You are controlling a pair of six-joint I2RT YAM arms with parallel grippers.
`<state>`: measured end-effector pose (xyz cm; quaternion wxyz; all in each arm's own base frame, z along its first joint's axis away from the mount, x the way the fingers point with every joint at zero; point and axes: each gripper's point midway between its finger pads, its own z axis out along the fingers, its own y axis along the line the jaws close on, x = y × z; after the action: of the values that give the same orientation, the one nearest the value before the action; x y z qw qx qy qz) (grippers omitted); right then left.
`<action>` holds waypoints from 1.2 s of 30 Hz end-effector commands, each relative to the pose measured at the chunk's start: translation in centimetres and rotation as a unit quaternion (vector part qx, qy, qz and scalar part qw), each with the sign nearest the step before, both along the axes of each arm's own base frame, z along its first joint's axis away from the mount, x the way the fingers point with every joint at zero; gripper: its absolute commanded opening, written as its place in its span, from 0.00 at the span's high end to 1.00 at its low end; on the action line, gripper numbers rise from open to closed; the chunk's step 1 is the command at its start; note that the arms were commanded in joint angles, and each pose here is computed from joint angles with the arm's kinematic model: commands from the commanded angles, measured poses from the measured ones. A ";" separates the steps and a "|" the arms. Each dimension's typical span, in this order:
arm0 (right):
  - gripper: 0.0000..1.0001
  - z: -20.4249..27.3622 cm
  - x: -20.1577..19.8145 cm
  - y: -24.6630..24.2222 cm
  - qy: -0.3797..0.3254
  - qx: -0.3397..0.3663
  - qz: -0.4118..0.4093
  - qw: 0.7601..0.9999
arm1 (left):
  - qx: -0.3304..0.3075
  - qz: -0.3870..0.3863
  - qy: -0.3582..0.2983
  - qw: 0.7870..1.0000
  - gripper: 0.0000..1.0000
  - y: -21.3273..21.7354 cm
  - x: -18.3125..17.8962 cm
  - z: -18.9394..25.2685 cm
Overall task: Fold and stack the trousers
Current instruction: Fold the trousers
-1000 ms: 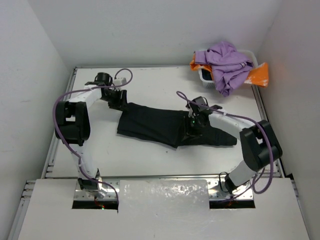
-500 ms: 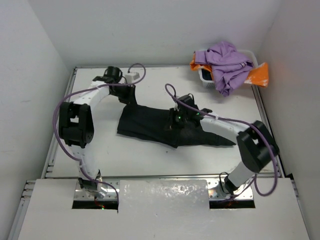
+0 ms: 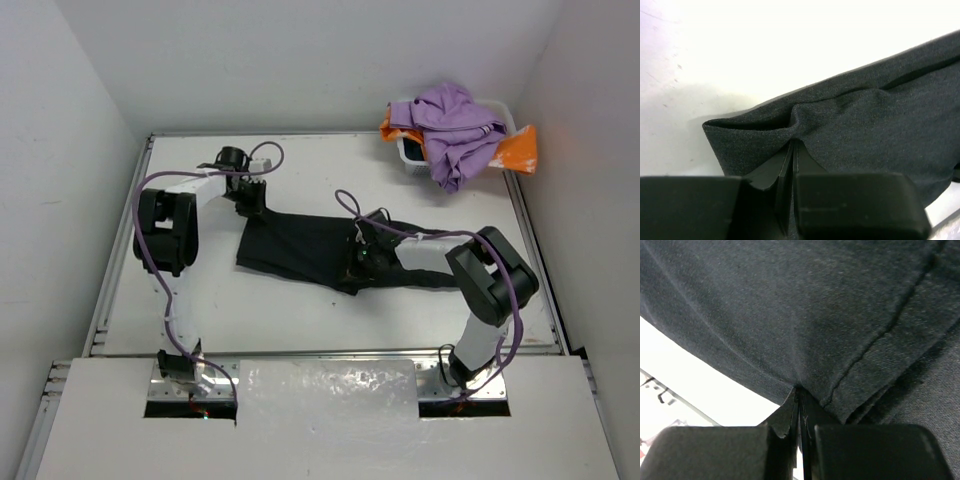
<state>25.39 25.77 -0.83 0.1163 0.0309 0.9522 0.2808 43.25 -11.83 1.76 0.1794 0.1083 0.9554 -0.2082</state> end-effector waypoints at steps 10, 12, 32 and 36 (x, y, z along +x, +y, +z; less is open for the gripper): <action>1.00 0.6 2.0 -2.0 -0.064 -0.074 0.086 0.991 | -0.002 0.063 -0.120 0.991 0.75 3.9 7.1 6.9; 0.99 3.0 3.2 -1.1 -0.089 -0.058 0.098 0.989 | -0.010 0.046 -0.153 0.987 0.66 3.6 7.9 10.6; 0.40 10.3 3.7 -24.2 -0.076 -0.154 -0.150 0.974 | 0.044 0.044 0.000 0.998 0.47 6.0 -4.2 2.0; 0.39 8.9 2.9 -29.1 -0.047 -0.173 -0.194 0.964 | -0.001 0.035 0.013 0.999 0.46 4.3 -5.3 1.4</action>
<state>29.91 -1.13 9.22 0.2441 0.1849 0.9460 0.1058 37.11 -6.16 2.18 0.1458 0.0697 0.9725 -0.1678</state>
